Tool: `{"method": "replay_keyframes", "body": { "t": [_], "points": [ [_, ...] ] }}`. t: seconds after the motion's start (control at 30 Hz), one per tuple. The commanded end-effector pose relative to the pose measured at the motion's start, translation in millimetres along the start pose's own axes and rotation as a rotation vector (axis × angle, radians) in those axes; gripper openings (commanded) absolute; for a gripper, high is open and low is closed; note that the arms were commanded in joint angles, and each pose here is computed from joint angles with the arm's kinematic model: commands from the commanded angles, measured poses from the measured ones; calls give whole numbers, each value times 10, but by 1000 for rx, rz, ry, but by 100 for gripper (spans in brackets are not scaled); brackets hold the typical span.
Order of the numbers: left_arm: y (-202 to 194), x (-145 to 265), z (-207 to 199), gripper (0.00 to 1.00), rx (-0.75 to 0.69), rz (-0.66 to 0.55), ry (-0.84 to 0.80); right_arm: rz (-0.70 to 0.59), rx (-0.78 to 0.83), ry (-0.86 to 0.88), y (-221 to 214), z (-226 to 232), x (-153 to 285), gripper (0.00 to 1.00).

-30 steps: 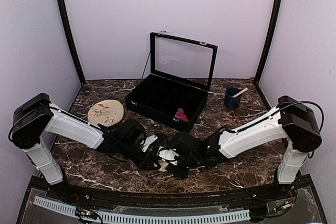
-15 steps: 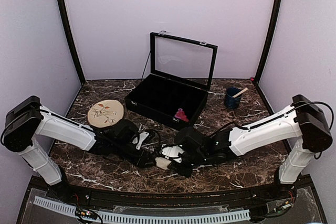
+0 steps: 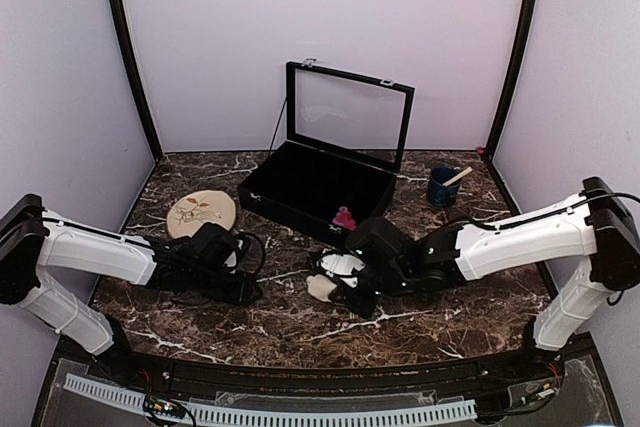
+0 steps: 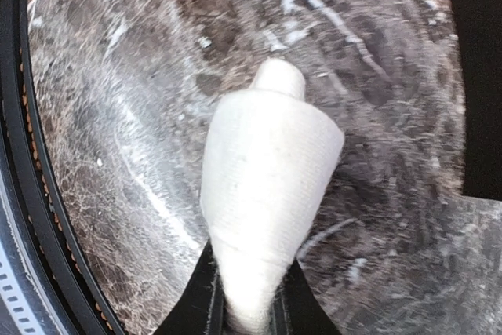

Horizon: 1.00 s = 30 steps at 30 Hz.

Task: Roll the socks
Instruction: Place the sock in the storage box.

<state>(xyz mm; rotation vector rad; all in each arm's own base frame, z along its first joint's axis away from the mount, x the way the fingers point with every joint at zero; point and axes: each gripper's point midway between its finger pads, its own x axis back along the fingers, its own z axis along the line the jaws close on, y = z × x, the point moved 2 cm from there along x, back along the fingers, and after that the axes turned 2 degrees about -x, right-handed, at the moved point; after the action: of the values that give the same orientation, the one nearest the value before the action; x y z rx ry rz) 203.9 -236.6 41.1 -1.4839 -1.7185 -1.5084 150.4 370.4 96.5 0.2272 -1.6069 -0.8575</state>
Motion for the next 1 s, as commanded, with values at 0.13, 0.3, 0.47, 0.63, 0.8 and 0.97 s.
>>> {"method": "replay_keyframes", "body": {
  "t": [0.13, 0.3, 0.47, 0.63, 0.8, 0.97],
  "points": [
    [0, 202, 317, 50, 89, -32, 171, -164, -125, -165, 890, -585, 470, 0],
    [90, 259, 291, 50, 98, -62, 170, -175, -176, -287, 1229, -1078, 514, 0],
    [207, 291, 252, 50, 97, -95, 165, -179, -214, -394, 1475, -1654, 534, 0],
    [294, 263, 188, 50, 84, -94, 146, -152, -236, -480, 1514, -2177, 445, 0],
    [346, 246, 140, 50, 77, -92, 135, -78, -281, -519, 1316, -2630, 245, 0],
    [389, 262, 126, 50, 76, -100, 132, 18, -327, -518, 1005, -2902, 9, 0]
  ]
}}
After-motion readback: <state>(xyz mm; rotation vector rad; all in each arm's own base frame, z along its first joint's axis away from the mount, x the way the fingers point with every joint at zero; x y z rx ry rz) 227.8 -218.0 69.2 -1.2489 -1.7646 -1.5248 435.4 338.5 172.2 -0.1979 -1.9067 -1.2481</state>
